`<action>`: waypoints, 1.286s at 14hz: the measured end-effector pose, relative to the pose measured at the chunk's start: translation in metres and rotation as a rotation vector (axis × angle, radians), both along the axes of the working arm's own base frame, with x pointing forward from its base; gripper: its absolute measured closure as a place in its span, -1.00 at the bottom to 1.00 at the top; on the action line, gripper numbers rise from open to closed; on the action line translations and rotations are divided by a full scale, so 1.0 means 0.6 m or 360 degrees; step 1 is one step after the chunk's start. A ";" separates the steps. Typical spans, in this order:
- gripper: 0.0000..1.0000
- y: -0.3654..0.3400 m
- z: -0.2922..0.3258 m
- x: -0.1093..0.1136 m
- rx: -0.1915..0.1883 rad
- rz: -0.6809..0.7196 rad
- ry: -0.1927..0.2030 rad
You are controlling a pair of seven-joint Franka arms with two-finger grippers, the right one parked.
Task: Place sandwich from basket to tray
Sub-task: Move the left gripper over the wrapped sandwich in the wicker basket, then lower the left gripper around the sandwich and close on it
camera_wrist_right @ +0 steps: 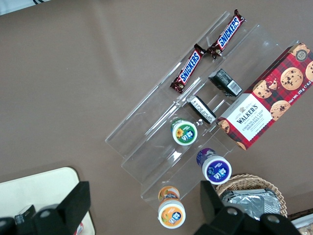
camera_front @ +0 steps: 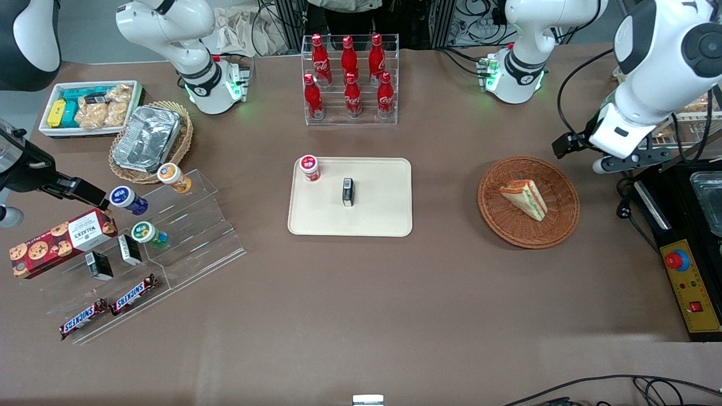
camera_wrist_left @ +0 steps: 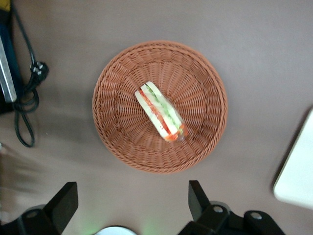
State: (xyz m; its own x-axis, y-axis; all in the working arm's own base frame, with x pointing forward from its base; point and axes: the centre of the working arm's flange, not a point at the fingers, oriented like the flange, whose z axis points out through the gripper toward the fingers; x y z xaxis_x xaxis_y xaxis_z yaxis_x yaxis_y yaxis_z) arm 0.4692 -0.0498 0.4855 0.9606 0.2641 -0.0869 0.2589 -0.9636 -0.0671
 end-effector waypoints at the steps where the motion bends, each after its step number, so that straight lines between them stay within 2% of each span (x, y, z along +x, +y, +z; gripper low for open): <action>1: -1.00 0.000 -0.010 0.000 0.0002 0.0062 -0.0015; 5: -1.00 -0.001 -0.075 -0.009 0.0016 0.0386 -0.0093; 13: -1.00 0.002 -0.224 -0.064 0.0009 0.0713 -0.0189; 18: -1.00 0.000 -0.252 -0.057 -0.0003 0.0870 -0.0223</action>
